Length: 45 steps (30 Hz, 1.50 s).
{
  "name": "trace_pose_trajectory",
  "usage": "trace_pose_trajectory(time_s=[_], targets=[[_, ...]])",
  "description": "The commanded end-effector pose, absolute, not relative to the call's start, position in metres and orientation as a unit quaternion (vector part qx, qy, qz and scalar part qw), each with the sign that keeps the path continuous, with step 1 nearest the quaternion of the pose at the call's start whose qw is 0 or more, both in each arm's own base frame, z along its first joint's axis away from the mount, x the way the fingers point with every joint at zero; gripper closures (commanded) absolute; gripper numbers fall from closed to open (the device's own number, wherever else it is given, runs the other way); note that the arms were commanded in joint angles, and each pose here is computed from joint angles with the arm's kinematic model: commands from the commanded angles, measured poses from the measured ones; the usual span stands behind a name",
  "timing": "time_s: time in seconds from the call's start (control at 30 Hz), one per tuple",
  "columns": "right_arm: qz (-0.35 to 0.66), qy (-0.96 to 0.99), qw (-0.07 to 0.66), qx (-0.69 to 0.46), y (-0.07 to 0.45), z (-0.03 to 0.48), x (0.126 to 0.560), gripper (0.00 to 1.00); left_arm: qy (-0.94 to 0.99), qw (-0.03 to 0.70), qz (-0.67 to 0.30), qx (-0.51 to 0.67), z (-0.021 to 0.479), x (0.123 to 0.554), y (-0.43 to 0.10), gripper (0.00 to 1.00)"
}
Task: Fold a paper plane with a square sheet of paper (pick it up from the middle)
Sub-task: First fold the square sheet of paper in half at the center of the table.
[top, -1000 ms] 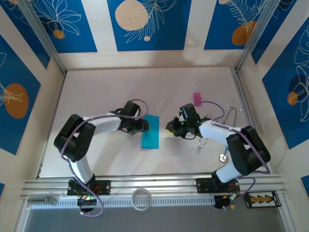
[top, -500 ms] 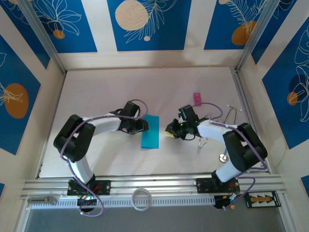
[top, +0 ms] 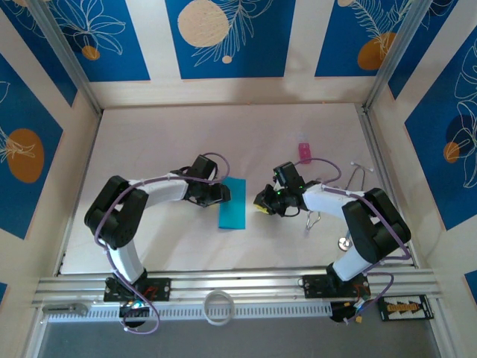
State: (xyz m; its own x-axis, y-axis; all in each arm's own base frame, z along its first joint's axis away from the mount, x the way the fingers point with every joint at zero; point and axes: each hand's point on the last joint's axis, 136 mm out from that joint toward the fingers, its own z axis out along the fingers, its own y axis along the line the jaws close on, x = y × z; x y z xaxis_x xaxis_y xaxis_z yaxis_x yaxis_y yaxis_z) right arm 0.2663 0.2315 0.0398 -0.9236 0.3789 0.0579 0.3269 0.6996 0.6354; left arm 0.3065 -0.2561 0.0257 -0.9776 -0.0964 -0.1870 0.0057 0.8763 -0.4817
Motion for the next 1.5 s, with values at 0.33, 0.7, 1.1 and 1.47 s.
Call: trace_pose_trajectory(time_s=[0.33, 0.7, 1.1, 1.47], targets=[[0.337, 0.924, 0.024, 0.178, 0.236, 0.039, 0.261, 0.79, 0.976, 0.087, -0.196, -0.027, 0.003, 0.303, -0.240, 0.57], [0.337, 0.924, 0.024, 0.178, 0.236, 0.039, 0.261, 0.79, 0.975, 0.078, -0.207, -0.019, 0.000, 0.303, -0.246, 0.53], [0.341, 0.924, 0.021, 0.171, 0.239, 0.040, 0.259, 0.79, 0.976, 0.060, -0.211, -0.009, -0.008, 0.301, -0.251, 0.50], [0.341, 0.925, 0.021, 0.169, 0.239, 0.041, 0.260, 0.78, 0.979, 0.056, -0.197, 0.008, -0.011, 0.298, -0.247, 0.51]])
